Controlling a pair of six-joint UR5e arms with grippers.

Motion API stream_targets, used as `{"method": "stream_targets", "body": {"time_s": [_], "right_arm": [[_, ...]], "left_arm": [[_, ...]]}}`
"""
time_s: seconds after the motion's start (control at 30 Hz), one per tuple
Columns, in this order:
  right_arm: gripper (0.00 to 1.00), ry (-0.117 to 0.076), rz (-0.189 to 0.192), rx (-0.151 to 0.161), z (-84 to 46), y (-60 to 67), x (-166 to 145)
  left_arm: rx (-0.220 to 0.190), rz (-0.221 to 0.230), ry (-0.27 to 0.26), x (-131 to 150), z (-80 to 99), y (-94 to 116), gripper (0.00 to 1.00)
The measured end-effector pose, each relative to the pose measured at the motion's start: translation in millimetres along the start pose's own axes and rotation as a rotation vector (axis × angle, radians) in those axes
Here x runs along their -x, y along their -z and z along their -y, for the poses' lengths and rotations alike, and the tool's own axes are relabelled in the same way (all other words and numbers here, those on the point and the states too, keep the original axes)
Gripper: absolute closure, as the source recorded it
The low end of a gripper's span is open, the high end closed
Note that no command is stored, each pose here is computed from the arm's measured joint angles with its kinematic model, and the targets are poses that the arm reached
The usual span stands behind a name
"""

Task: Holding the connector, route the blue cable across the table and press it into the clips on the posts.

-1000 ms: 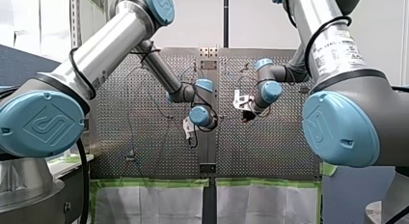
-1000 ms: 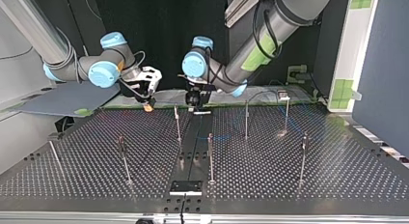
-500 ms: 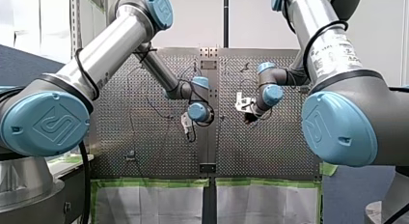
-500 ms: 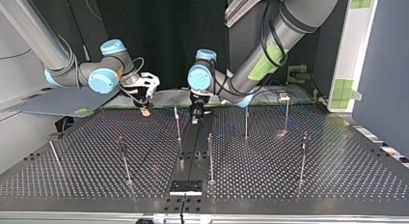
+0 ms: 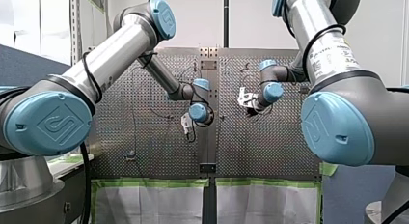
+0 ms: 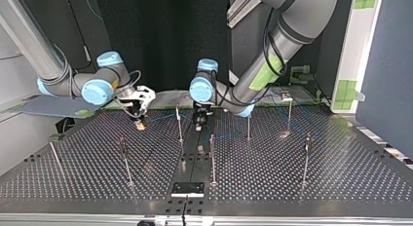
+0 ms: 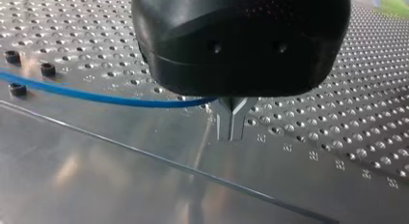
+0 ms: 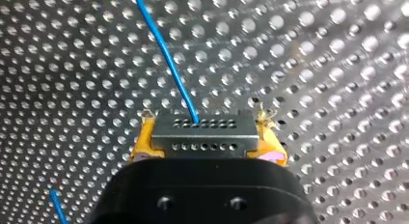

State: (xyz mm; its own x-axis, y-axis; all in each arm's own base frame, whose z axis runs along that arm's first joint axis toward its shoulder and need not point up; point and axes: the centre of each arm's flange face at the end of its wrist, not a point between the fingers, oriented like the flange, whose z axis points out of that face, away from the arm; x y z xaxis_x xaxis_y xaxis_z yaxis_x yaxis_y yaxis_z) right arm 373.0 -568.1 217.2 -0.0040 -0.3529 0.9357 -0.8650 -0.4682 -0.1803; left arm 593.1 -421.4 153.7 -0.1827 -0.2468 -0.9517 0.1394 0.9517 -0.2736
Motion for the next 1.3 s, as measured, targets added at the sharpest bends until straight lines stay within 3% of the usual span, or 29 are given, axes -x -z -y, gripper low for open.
{"method": "stream_targets", "body": {"time_s": [0.2, 0.27, 0.3, 0.37, 0.4, 0.43, 0.47, 0.8, 1.13, 1.3], "right_arm": [[1.0, -0.004, -0.005, 0.009, -7.2, -1.4, -2.4], [1.0, -0.005, -0.005, 0.011, -8.6, -1.8, -2.1], [1.0, -0.005, -0.005, 0.012, -9.4, -2.1, -1.7], [1.0, -0.005, -0.001, 0.012, -10.7, -3.1, 0.5], [1.0, -0.006, 0.001, 0.012, -11.3, -3.6, 1.7], [1.0, -0.005, 0.003, 0.012, -11.7, -4.2, 3.1], [1.0, -0.005, 0.006, 0.011, -12.2, -4.8, 4.9], [1.0, -0.004, 0.017, 0.008, -13.3, -6.9, 10.5], [1.0, -0.003, 0.022, 0.006, -13.1, -7.4, 13.2], [1.0, -0.004, 0.029, 0.005, -13.1, -7.0, 15.9]], "left_arm": [[0.009, -0.014, -0.008, -0.8, -1.5, 1.3, 0.97], [0.01, -0.019, -0.01, -1.2, -0.9, 2.2, 0.72], [0.009, -0.022, -0.012, -1.4, -0.3, 2.8, 0.72], [0.01, -0.028, -0.015, -2.1, 0.4, 4.0, 0.41], [0.013, -0.033, -0.018, -2.7, 0.7, 5.0, 0.41], [0.016, -0.037, -0.019, -3.3, 0.8, 5.8, 0.31], [0.019, -0.041, -0.021, -3.7, 0.8, 6.5, 0.0], [0.063, -0.101, -0.052, -4.7, -0.7, 18.0, 0.0], [0.057, -0.175, -0.122, 1.0, 16.5, 47.4, 0.0], [0.03, -0.169, -0.123, 9.2, 28.8, 69.1, 0.0]]}}
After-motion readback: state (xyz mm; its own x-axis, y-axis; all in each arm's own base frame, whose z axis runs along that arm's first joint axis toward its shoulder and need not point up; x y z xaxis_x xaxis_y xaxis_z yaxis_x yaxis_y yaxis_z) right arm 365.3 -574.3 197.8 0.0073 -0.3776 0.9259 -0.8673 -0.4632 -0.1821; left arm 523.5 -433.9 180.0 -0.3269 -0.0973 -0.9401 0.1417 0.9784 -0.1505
